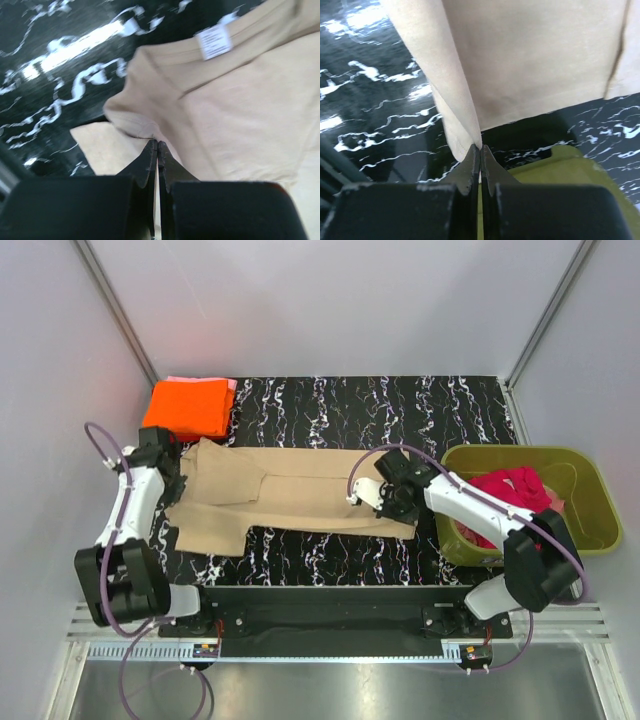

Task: Fold and stack the t-shirts
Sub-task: Fold the tshirt

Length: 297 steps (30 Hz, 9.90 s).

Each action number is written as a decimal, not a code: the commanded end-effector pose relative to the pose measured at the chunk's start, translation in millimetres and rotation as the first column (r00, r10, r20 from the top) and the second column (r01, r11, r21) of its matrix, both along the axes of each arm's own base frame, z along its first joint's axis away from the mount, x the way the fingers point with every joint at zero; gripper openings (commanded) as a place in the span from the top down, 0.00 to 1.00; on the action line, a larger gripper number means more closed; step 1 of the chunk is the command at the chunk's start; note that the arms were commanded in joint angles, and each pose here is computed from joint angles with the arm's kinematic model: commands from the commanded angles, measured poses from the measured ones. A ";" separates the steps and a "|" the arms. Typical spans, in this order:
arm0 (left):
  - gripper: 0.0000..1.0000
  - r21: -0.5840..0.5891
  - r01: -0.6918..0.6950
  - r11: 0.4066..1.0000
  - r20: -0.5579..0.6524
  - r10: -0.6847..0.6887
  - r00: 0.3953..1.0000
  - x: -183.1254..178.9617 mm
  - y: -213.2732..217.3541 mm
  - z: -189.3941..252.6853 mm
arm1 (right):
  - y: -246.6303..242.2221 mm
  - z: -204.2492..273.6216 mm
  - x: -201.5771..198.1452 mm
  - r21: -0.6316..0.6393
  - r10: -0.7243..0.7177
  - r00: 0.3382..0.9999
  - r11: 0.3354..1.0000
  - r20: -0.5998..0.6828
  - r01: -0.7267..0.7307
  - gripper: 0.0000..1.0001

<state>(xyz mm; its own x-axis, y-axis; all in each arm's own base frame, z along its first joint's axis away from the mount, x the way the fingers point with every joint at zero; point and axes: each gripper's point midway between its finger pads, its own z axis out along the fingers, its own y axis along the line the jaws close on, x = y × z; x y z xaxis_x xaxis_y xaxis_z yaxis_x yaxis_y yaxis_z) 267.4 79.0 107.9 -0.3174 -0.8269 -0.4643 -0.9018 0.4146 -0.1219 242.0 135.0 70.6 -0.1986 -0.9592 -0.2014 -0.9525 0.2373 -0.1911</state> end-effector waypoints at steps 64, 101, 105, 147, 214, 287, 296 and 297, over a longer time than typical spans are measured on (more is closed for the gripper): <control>1.00 0.210 0.121 0.970 -0.060 -0.111 0.992 138.6 8.7 -4.4 | -18.8 -25.9 129.0 -0.111 -0.007 0.997 0.994 0.071 0.015 1.00; 0.69 0.199 0.130 0.971 -0.044 -0.124 0.991 144.1 1.7 16.1 | -18.2 -7.4 157.4 -0.076 -0.081 0.973 0.992 0.216 0.100 0.76; 0.64 0.225 0.147 0.963 -0.005 -0.150 0.989 135.7 3.0 43.6 | -7.0 34.6 177.9 0.013 -0.202 0.924 0.978 0.325 0.209 0.80; 0.65 0.051 0.137 0.989 -0.254 -0.120 0.960 7.2 -31.6 -93.8 | 48.5 -68.2 41.0 0.016 -0.886 0.460 0.460 -0.061 0.888 1.00; 0.43 -0.038 0.137 0.990 0.262 -0.122 0.957 12.9 26.9 -36.3 | 185.3 40.1 81.0 0.473 -0.720 0.545 0.334 -0.430 0.815 0.98; 0.49 -0.090 0.091 0.992 0.247 -0.066 0.967 -41.8 9.2 -59.3 | 247.1 70.5 49.8 0.503 -0.577 0.568 0.290 -0.587 0.814 0.87; 0.51 -0.063 0.061 0.996 0.274 -0.041 0.961 -31.4 19.4 -74.1 | 244.6 60.0 47.0 0.508 -0.564 0.610 0.349 -0.557 0.787 0.87; 0.55 -0.041 0.062 0.997 0.313 -0.046 0.949 -24.4 22.6 -68.6 | 244.3 59.5 46.7 0.512 -0.562 0.619 0.359 -0.549 0.780 0.87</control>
